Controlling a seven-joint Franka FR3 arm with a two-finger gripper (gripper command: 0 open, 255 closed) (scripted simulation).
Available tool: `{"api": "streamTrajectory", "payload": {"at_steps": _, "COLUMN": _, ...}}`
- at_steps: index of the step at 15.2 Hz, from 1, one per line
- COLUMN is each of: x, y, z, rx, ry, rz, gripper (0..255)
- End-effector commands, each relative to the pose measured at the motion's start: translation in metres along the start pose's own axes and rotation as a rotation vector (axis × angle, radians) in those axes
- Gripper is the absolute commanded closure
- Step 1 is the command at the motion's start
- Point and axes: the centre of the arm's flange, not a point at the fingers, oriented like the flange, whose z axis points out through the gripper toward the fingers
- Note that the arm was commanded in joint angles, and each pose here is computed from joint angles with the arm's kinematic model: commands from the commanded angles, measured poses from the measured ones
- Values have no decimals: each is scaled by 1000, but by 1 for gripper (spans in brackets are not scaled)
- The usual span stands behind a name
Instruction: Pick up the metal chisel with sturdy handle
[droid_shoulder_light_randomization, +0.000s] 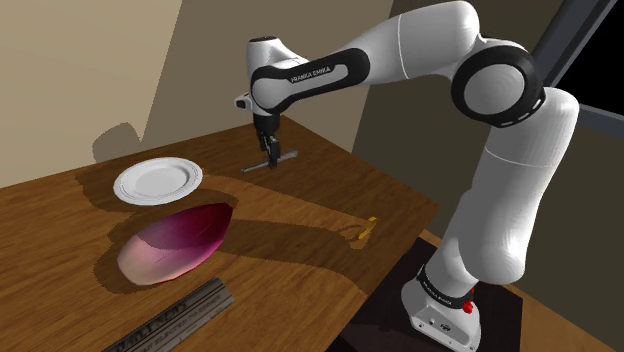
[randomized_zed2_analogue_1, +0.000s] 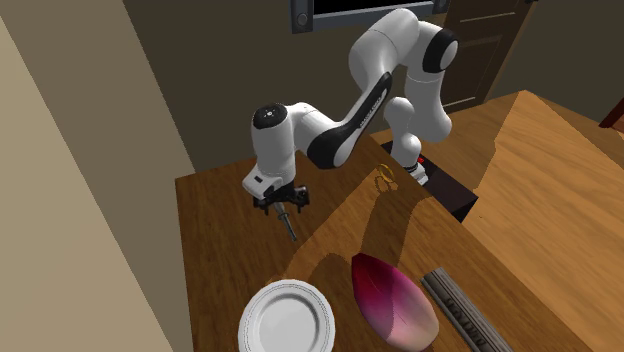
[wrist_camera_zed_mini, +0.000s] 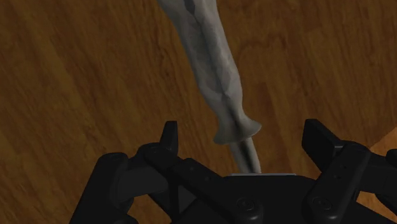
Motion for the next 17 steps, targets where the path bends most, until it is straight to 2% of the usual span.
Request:
{"api": "streamTrajectory", "payload": {"at_steps": 1, "x": 2, "y": 0, "z": 13, "rx": 0, "ry": 0, "rz": 0, "gripper": 0}}
{"api": "streamTrajectory", "payload": {"at_steps": 3, "x": 2, "y": 0, "z": 13, "rx": 0, "ry": 0, "rz": 0, "gripper": 0}}
{"api": "streamTrajectory", "payload": {"at_steps": 4, "x": 2, "y": 0, "z": 13, "rx": 0, "ry": 0, "rz": 0, "gripper": 255}}
{"api": "streamTrajectory", "payload": {"at_steps": 13, "x": 2, "y": 0, "z": 13, "rx": 0, "ry": 0, "rz": 0, "gripper": 255}}
{"api": "streamTrajectory", "payload": {"at_steps": 17, "x": 1, "y": 0, "z": -8, "rx": 0, "ry": 0, "rz": 0, "gripper": 255}}
